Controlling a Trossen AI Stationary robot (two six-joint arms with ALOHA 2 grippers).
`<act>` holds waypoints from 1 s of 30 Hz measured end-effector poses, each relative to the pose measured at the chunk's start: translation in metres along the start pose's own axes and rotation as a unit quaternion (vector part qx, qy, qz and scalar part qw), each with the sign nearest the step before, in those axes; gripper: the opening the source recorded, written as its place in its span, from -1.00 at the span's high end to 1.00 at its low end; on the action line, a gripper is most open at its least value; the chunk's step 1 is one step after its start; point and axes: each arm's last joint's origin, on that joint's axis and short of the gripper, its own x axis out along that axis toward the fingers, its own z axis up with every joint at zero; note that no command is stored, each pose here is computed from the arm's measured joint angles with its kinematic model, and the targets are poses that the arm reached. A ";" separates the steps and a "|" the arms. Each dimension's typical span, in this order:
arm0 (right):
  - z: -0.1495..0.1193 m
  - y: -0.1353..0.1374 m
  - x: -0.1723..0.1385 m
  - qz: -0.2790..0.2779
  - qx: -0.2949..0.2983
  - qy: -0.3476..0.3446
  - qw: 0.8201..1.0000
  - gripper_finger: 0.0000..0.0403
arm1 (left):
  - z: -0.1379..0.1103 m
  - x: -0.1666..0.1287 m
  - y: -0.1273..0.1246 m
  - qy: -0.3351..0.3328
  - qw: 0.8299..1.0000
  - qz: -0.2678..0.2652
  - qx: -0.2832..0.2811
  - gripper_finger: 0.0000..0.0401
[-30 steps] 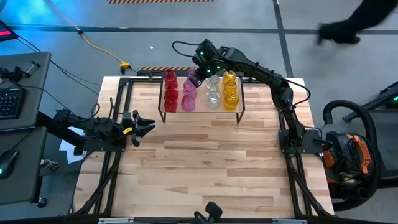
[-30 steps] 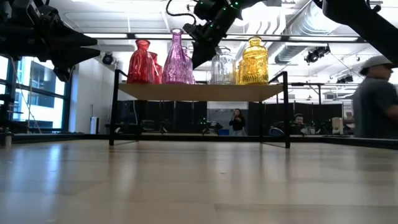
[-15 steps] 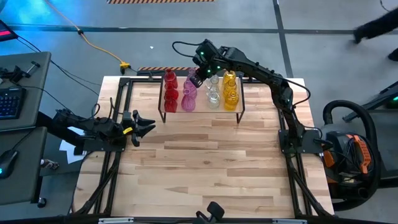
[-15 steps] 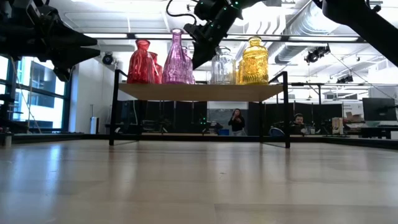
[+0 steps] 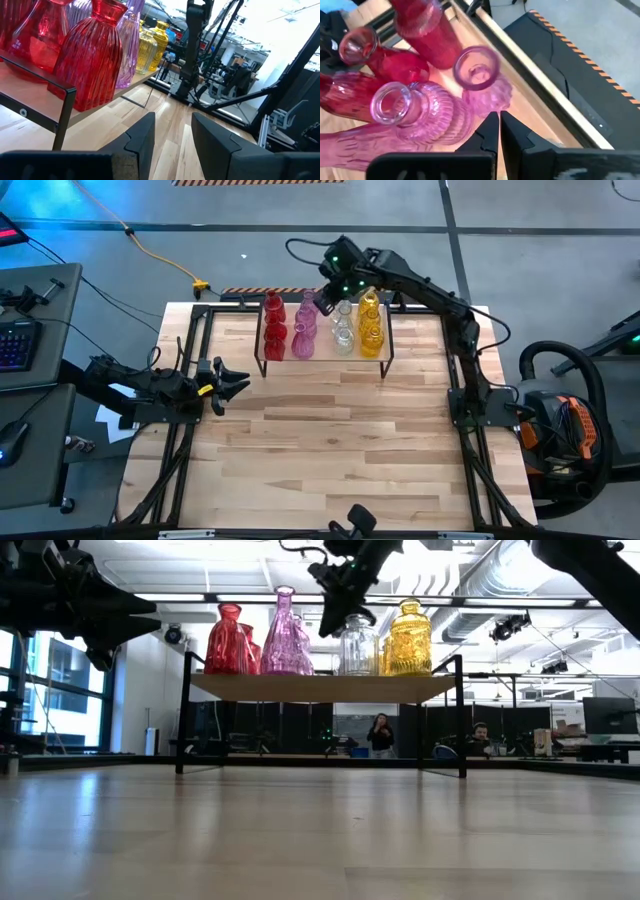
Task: Sort vases onto shelf
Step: Return to Home Position
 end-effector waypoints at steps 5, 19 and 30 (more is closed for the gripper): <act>0.001 -0.002 -0.019 0.006 0.000 -0.014 1.000 1.00 | 0.000 0.000 0.000 0.000 1.000 0.000 0.000 0.40; -0.008 0.008 -0.129 0.023 -0.060 -0.102 0.993 1.00 | 0.000 0.000 0.000 0.000 1.000 0.000 0.020 0.40; -0.040 0.017 -0.243 0.045 -0.090 -0.226 0.969 1.00 | 0.000 0.000 0.000 -0.001 0.999 0.000 0.042 0.40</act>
